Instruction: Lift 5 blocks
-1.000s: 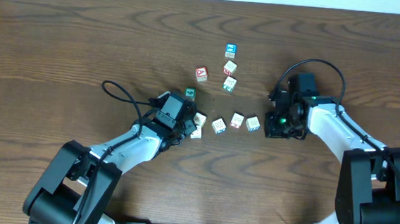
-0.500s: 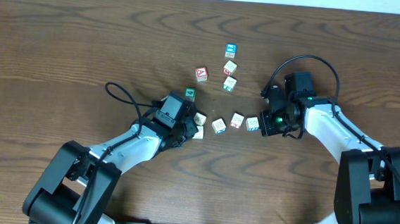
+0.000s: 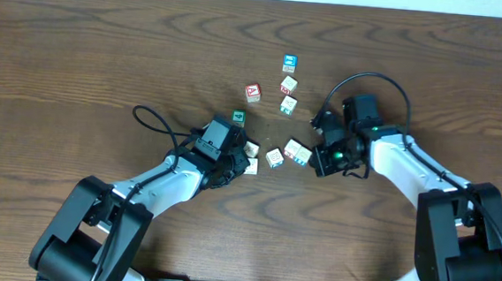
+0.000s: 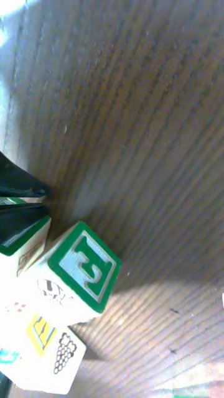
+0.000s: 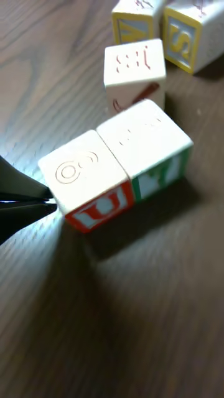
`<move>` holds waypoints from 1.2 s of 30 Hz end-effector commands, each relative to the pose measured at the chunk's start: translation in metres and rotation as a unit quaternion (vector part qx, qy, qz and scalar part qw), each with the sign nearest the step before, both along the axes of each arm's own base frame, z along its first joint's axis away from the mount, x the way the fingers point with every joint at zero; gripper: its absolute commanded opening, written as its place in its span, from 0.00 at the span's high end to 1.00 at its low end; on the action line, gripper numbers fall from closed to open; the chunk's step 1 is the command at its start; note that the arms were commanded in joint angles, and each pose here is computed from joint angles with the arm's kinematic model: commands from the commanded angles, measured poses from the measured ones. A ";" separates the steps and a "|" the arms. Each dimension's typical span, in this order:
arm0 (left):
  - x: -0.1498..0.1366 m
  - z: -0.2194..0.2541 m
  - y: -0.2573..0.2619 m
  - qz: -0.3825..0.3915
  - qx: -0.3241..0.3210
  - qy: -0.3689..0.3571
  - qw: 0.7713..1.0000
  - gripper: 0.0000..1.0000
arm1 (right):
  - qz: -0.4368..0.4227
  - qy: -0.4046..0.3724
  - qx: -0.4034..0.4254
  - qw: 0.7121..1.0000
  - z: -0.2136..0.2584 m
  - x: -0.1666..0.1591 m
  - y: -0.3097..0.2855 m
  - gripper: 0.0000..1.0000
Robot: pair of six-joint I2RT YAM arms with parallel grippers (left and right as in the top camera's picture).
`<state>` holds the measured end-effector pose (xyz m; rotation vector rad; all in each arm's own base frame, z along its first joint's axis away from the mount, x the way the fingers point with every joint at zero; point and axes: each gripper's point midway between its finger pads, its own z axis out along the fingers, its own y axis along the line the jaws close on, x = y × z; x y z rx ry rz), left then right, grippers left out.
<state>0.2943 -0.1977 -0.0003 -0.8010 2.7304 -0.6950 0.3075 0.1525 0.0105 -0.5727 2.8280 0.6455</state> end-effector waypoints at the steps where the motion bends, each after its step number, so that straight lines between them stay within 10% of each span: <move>1: -0.003 -0.008 0.002 0.009 0.001 0.010 1.000 0.93 | 0.018 0.001 -0.007 1.000 -0.005 -0.006 0.005 0.99; 36: 0.015 -0.002 0.005 0.025 0.010 -0.031 0.999 0.93 | 0.011 0.015 -0.018 1.000 -0.007 -0.012 0.002 0.99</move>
